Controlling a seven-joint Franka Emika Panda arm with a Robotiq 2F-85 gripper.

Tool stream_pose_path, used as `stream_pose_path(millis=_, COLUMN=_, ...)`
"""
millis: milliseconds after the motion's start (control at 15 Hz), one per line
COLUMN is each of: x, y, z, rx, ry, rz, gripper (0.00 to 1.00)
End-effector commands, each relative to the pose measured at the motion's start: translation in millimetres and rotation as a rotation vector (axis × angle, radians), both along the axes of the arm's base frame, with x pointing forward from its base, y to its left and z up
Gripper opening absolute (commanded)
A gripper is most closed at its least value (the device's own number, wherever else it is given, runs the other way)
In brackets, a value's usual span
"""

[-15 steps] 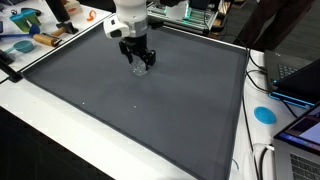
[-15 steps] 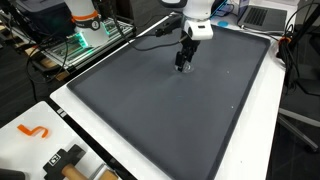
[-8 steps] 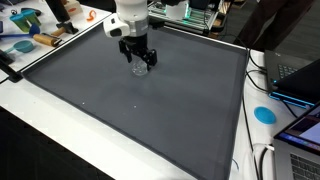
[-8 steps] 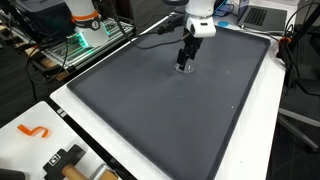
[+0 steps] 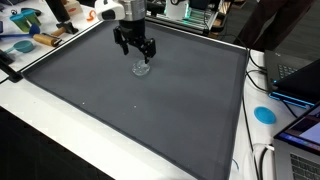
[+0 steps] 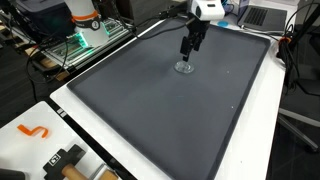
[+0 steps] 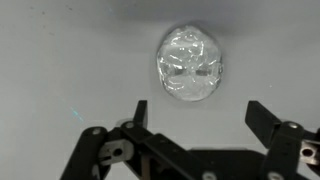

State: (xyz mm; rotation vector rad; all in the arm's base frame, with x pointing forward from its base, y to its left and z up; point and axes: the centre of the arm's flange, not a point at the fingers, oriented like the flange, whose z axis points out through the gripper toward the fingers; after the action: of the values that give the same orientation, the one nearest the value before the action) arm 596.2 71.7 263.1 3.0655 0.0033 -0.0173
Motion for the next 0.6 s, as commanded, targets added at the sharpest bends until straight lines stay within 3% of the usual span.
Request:
stream_pose_path(millis=0, x=-9, y=2, z=42, rx=-0.014, ry=0.039, rz=-0.014, gripper=1.0)
stream_pose_path(millis=533, x=-19, y=23, z=125, rx=-0.062, ry=0.165, rz=0.019, gripper=1.0)
